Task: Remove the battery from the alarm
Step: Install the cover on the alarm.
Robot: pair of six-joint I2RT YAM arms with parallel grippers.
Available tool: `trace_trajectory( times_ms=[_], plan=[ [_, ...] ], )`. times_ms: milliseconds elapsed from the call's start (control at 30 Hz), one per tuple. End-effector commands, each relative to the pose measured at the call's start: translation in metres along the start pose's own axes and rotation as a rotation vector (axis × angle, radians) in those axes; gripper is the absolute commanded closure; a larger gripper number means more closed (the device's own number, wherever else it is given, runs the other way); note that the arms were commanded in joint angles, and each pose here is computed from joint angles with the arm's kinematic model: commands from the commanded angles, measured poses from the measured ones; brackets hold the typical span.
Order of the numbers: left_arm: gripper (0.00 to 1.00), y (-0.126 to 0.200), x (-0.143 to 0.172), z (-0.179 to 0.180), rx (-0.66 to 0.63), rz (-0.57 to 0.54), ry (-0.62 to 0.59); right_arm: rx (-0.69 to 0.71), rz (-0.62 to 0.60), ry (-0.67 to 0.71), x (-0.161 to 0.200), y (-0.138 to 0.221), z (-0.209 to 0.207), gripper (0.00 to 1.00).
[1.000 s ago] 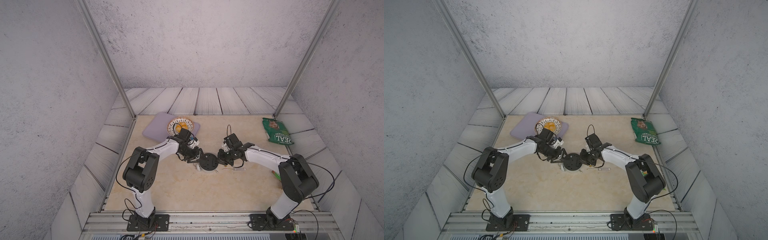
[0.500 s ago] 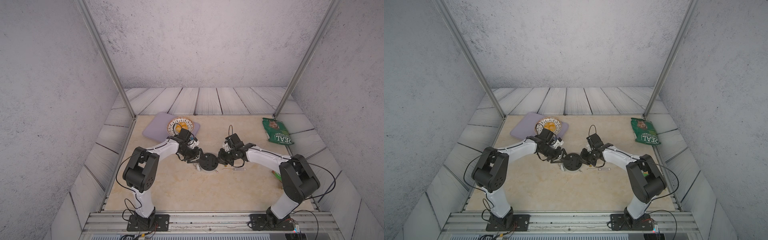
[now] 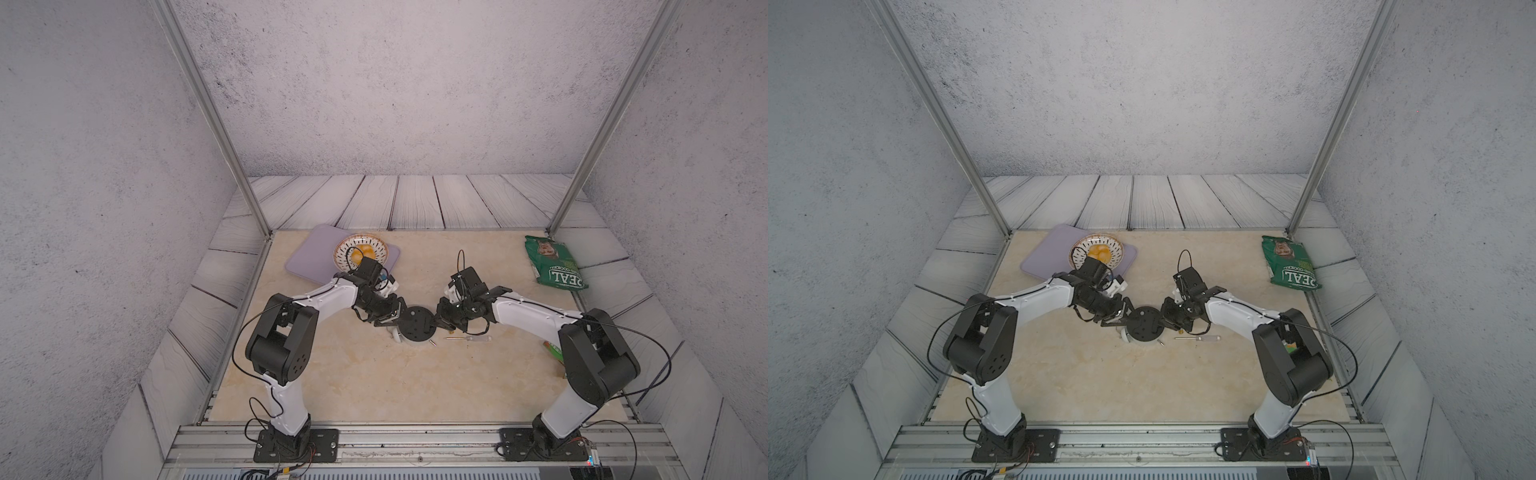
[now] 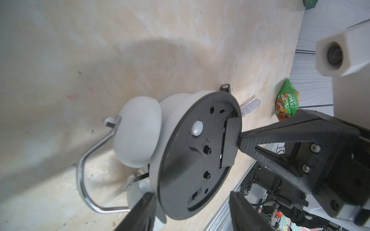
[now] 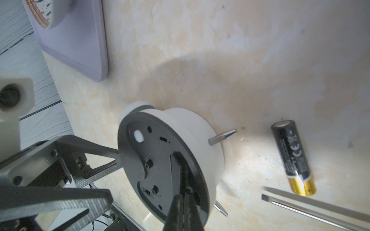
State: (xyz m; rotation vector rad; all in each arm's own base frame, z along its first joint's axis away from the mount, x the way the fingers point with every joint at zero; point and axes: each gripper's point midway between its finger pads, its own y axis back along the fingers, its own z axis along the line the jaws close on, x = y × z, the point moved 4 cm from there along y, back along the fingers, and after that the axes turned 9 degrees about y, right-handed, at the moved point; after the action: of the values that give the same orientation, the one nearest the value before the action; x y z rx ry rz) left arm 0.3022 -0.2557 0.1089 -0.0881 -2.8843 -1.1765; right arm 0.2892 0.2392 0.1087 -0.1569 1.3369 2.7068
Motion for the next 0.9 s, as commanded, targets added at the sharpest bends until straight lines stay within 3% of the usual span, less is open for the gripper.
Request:
trace_trajectory(
  times_ms=[0,633,867],
  plan=[
    [0.36,-0.0063,0.0077,-0.0006,0.010,0.034,0.008,-0.030,0.012,0.038,0.0066,0.0034,0.0052,1.00],
    [0.36,-0.0063,0.0076,-0.0020,0.017,0.035,0.006,-0.076,0.003,0.096,0.0027,-0.0018,0.0116,1.00],
    [0.36,-0.0053,0.0079,-0.0026,0.015,0.032,0.003,-0.010,-0.002,0.114,0.0041,0.0028,0.0023,1.00]
  ],
)
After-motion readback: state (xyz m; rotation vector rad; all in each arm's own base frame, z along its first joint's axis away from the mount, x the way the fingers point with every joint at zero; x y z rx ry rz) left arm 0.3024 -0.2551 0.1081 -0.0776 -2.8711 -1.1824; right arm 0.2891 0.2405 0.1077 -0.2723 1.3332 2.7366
